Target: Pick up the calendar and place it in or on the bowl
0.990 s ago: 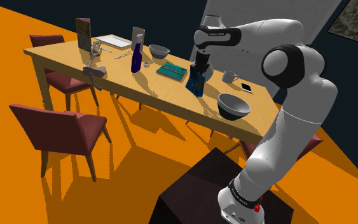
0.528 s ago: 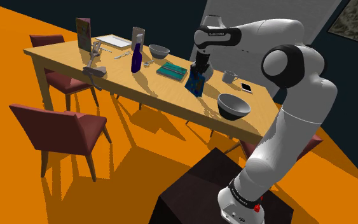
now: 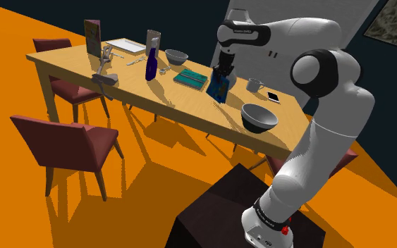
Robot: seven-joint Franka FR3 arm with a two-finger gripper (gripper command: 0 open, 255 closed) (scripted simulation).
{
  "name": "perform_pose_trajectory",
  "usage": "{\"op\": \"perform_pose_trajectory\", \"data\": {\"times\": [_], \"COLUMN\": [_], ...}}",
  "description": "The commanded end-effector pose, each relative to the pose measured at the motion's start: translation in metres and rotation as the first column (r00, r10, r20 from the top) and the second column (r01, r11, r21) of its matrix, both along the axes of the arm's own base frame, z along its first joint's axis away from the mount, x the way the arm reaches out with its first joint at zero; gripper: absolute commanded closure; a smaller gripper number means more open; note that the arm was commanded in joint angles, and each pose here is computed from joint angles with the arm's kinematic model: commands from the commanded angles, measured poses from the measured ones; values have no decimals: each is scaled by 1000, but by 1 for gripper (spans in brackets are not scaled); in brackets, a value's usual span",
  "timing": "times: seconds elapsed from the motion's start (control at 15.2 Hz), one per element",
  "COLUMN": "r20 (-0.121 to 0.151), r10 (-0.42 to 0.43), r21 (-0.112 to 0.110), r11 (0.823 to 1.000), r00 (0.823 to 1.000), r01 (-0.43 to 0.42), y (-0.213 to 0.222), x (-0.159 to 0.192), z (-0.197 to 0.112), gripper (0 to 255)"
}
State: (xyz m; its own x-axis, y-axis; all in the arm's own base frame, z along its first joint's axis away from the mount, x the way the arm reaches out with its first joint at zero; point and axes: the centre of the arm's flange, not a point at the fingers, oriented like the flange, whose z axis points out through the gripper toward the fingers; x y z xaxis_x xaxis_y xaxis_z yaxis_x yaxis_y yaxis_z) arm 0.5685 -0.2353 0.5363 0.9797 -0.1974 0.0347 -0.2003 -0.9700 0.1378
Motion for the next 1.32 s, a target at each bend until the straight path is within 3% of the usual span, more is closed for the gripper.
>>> {"op": "perform_pose_trajectory", "data": {"times": [0.0, 1.25], "r20": [0, 0], "r10": [0, 0], "r21": [0, 0], "r11": [1000, 1000], "r00": [1000, 1000], "r01": [0, 0], "y": [1, 1], "x": [0, 0], "z": [12, 112], "gripper": [255, 255]}}
